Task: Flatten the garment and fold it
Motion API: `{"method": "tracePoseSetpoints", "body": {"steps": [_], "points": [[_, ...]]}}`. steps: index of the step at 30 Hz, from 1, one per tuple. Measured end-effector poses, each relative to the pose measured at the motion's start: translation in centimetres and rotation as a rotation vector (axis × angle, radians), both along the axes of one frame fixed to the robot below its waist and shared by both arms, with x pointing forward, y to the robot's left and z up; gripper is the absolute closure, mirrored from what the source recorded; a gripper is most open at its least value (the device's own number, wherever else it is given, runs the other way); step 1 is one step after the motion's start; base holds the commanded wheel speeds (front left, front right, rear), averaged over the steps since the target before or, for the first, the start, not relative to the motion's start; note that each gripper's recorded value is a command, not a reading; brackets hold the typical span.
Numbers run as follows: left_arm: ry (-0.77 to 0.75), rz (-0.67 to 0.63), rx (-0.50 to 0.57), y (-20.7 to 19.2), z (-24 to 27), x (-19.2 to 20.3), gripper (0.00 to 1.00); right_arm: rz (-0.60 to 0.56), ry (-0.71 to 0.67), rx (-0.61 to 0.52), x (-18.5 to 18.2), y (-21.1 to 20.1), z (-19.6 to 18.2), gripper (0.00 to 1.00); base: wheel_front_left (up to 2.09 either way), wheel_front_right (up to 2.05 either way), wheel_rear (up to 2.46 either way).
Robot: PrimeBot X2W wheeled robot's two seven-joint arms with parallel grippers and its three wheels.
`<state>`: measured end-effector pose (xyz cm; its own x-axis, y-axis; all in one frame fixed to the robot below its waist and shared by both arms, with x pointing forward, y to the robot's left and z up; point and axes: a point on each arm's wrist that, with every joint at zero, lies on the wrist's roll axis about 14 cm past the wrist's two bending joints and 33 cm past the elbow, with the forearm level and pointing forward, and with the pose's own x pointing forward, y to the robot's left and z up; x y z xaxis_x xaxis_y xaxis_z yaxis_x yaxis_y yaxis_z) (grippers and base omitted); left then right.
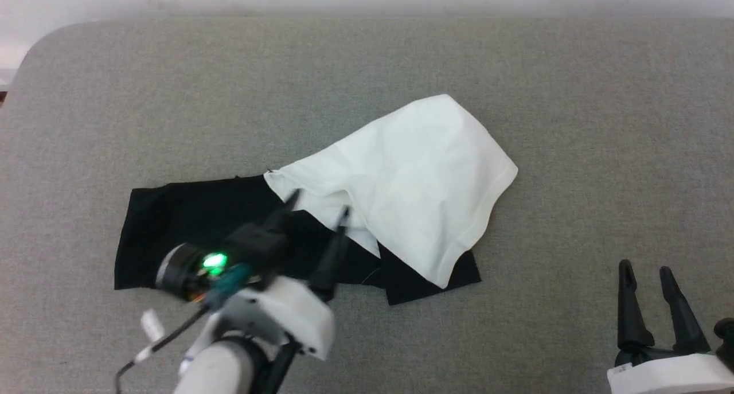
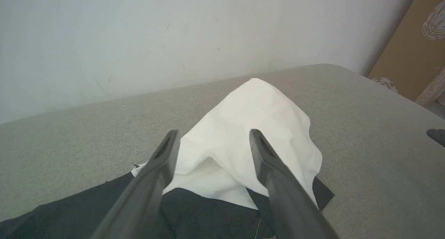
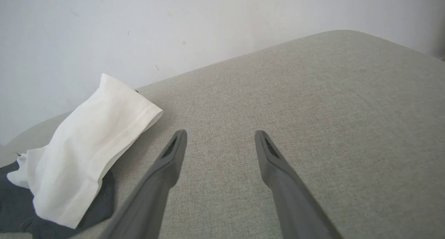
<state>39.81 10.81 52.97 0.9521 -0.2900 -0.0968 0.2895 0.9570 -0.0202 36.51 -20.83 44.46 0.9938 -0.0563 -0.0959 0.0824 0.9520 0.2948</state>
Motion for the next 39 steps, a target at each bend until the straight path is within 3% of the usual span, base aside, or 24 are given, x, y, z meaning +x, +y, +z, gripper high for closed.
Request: {"method": "tracePoseSetpoints", "body": {"steps": [4,12,28,29,30,31,32,33,39], "points": [[0.051,-0.134,0.042,-3.9,-0.8,0.3,0.00,0.011,-0.001,0.004,0.1,0.4,0.0,0.00,0.00,0.00,0.00],[0.319,-0.313,0.121,-8.9,-7.6,-1.3,0.00,0.013,0.017,0.006,-0.1,0.5,-0.5,0.00,0.00,0.00,0.00],[0.401,-0.342,0.258,-10.2,-12.2,-0.5,0.00,-0.021,0.030,-0.006,-0.9,-0.6,-0.8,0.00,0.00,0.00,0.00],[0.401,-0.343,0.261,-10.2,-12.3,-0.4,0.04,-0.022,0.031,-0.007,-0.9,-0.6,-0.8,0.00,0.00,0.00,0.00],[0.399,-0.342,0.261,-10.2,-12.3,-0.3,0.36,-0.023,0.032,-0.008,-0.9,-0.7,-0.8,0.00,0.00,0.00,0.00],[0.399,-0.338,0.262,-10.1,-12.4,-0.2,0.62,-0.023,0.032,-0.008,-0.9,-0.7,-0.8,0.00,0.00,0.00,0.00],[0.394,-0.337,0.259,-10.2,-12.4,-0.1,0.75,-0.024,0.033,-0.009,-0.9,-0.7,-0.9,0.00,0.00,0.00,0.00],[0.391,-0.337,0.255,-10.2,-12.4,0.0,1.00,-0.024,0.033,-0.009,-0.9,-0.7,-0.9,0.00,0.00,0.00,0.00],[0.368,-0.338,0.223,-10.4,-11.9,0.2,1.00,-0.023,0.026,-0.008,-0.7,-0.7,-0.7,0.00,0.00,0.00,0.00]]}}
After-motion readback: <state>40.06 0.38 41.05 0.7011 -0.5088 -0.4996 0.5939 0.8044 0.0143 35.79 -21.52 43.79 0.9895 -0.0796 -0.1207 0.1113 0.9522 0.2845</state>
